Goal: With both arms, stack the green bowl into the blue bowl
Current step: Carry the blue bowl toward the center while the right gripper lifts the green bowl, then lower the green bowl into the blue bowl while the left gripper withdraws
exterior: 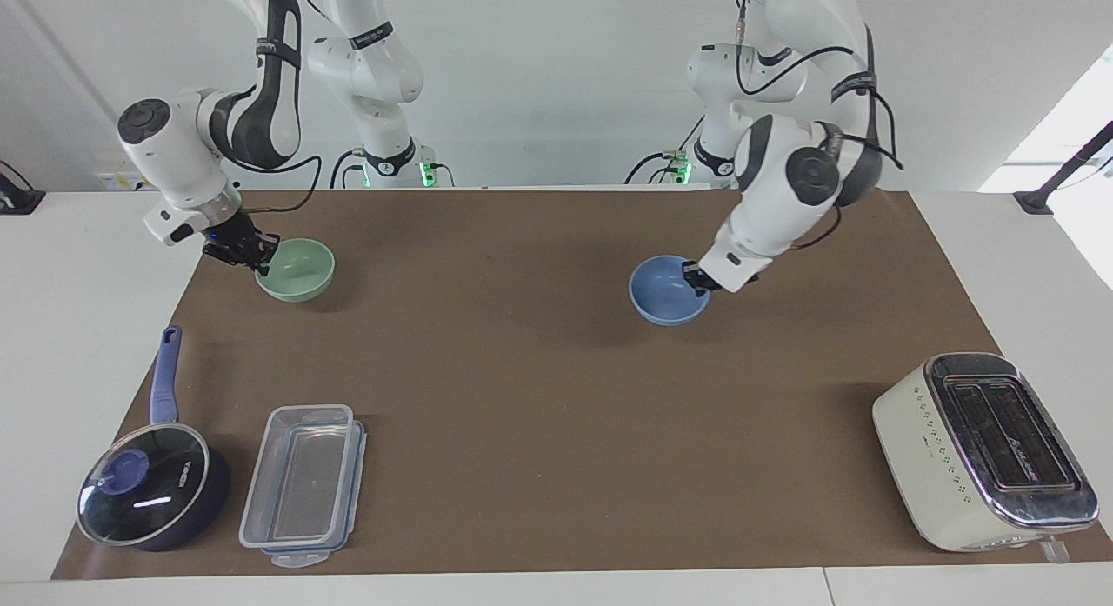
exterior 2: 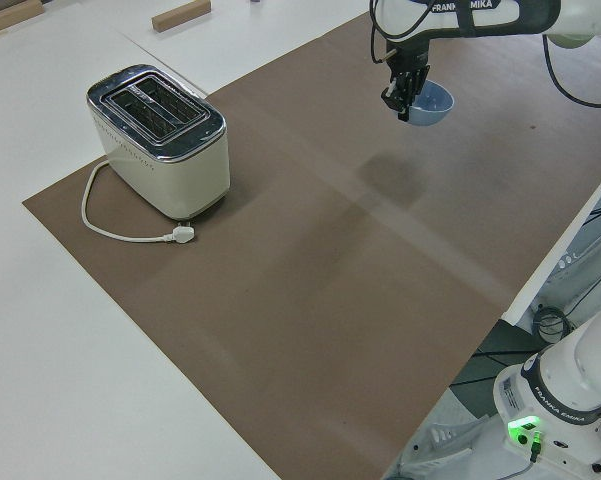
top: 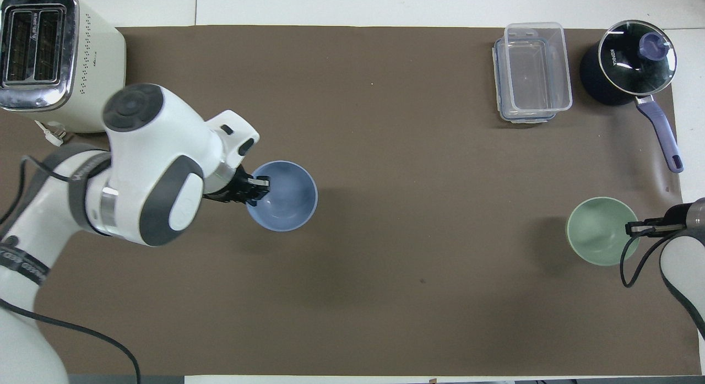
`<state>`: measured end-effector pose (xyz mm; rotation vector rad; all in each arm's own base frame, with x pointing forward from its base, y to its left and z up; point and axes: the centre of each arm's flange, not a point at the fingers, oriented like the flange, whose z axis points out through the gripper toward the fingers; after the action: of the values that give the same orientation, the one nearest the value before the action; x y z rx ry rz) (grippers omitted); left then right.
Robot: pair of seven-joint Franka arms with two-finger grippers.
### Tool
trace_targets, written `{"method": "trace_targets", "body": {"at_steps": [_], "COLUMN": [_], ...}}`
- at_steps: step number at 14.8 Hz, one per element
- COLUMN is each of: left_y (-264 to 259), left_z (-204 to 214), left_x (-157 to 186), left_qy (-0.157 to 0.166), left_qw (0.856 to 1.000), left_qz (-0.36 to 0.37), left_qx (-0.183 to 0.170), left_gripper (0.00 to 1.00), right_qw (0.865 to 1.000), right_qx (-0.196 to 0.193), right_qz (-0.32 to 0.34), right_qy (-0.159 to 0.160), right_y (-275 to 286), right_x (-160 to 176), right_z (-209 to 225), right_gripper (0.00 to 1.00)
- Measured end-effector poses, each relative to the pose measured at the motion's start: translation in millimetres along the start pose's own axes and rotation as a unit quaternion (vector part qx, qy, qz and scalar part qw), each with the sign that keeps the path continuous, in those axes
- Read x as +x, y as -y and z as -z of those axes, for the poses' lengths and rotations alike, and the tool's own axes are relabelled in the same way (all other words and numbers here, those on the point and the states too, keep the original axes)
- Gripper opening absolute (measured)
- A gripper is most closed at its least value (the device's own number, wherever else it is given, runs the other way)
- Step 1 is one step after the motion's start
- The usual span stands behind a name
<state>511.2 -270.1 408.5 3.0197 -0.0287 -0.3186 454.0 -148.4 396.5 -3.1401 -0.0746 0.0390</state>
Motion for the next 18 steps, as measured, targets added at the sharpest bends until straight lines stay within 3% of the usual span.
{"method": "trace_targets", "body": {"at_steps": [4,7,13,15,18], "left_y": [-75,-85,-90,-90,-89], "left_z": [-52,-83,-107,-107,-97], "left_x": [-36,-45,-46,-46,-44], "left_qy": [0.002,-0.016,-0.015,-0.016,-0.022], "left_qw": [1.0,1.0,1.0,1.0,0.999], "left_qz": [0.002,-0.011,-0.017,-0.018,-0.016], "left_qx": [-0.022,-0.024,-0.019,-0.019,-0.024], "left_gripper": [0.06,0.06,0.07,0.22,0.55], "right_qw": [0.999,0.999,1.0,0.999,0.998], "right_qx": [-0.009,-0.009,-0.005,-0.004,0.019], "right_qz": [0.017,0.017,-0.018,-0.031,-0.055], "right_qy": [-0.026,-0.029,-0.021,-0.021,-0.016], "right_y": [41,79,170,194,222], "right_x": [32,48,66,69,69], "right_z": [59,98,138,140,139], "right_gripper": [0.05,0.05,0.05,0.05,0.05]}}
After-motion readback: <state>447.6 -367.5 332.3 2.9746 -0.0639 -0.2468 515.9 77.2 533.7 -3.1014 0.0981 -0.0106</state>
